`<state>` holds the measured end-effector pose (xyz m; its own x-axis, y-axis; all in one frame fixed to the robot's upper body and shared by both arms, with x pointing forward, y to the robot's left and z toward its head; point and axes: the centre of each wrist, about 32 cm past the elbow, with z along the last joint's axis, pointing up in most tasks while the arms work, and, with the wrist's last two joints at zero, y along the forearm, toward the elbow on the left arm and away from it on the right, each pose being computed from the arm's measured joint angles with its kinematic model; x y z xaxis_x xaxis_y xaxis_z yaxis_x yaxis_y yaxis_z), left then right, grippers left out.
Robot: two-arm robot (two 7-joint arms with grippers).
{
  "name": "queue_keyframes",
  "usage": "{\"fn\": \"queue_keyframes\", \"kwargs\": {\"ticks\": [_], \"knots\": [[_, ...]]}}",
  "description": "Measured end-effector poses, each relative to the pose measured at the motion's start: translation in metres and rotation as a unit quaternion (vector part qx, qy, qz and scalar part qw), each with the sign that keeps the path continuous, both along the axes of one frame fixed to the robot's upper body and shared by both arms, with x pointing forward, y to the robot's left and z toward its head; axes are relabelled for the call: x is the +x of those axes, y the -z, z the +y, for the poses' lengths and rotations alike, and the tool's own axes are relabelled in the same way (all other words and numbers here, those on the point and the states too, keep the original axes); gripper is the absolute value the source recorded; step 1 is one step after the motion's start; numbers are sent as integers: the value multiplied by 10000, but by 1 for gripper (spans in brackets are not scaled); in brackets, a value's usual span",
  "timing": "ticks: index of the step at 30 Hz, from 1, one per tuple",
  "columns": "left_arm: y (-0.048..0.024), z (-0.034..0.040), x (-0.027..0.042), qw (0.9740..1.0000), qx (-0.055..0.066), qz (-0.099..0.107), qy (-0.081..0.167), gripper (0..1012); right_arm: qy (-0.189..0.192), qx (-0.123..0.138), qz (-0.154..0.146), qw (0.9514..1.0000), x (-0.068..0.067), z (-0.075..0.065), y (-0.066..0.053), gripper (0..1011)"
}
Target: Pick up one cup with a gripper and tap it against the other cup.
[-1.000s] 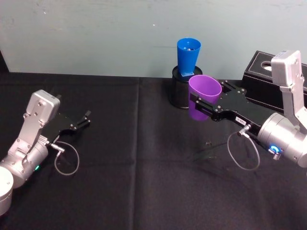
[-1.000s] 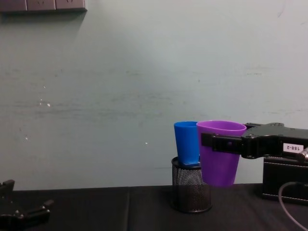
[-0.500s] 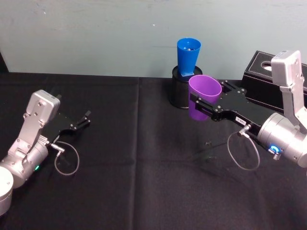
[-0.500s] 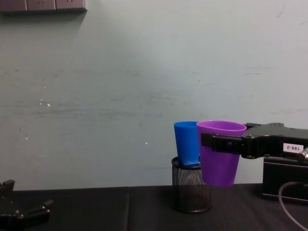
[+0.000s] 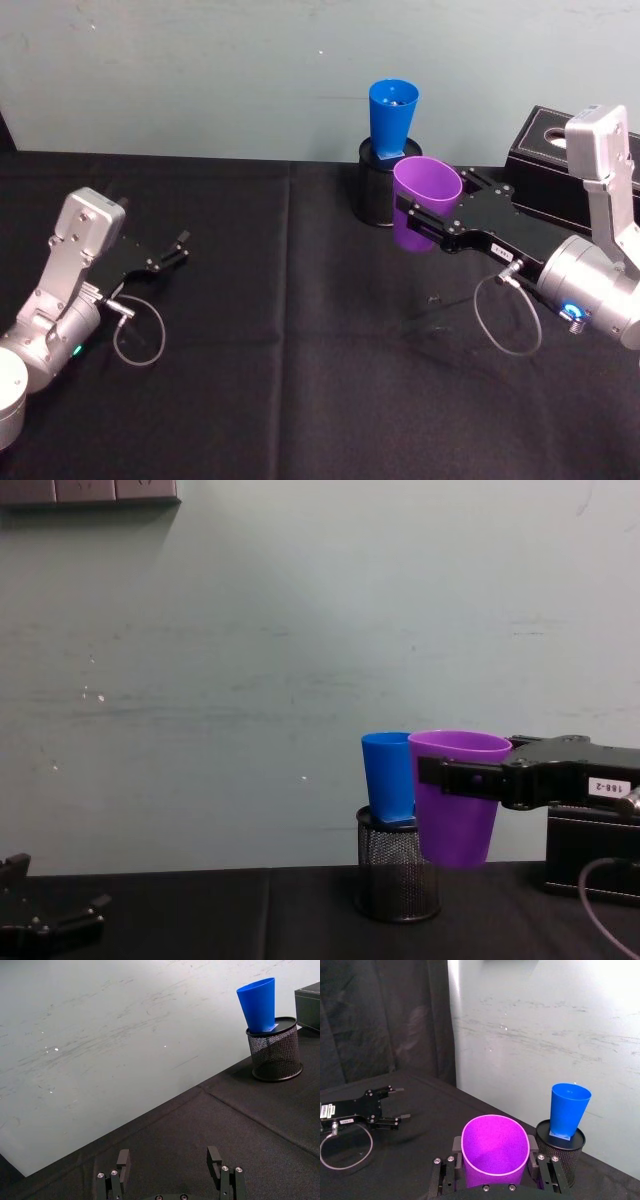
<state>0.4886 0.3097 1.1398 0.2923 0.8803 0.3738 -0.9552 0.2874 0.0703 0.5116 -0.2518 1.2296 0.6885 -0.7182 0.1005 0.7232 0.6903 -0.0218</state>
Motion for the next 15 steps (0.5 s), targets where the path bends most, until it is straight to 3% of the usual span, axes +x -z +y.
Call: {"fn": "queue_keyframes", "kwargs": {"ticks": [15], "knots": [[0,0,0,10000,0,0,0,1004,0,0,0,10000,0,0,0,733]]}}
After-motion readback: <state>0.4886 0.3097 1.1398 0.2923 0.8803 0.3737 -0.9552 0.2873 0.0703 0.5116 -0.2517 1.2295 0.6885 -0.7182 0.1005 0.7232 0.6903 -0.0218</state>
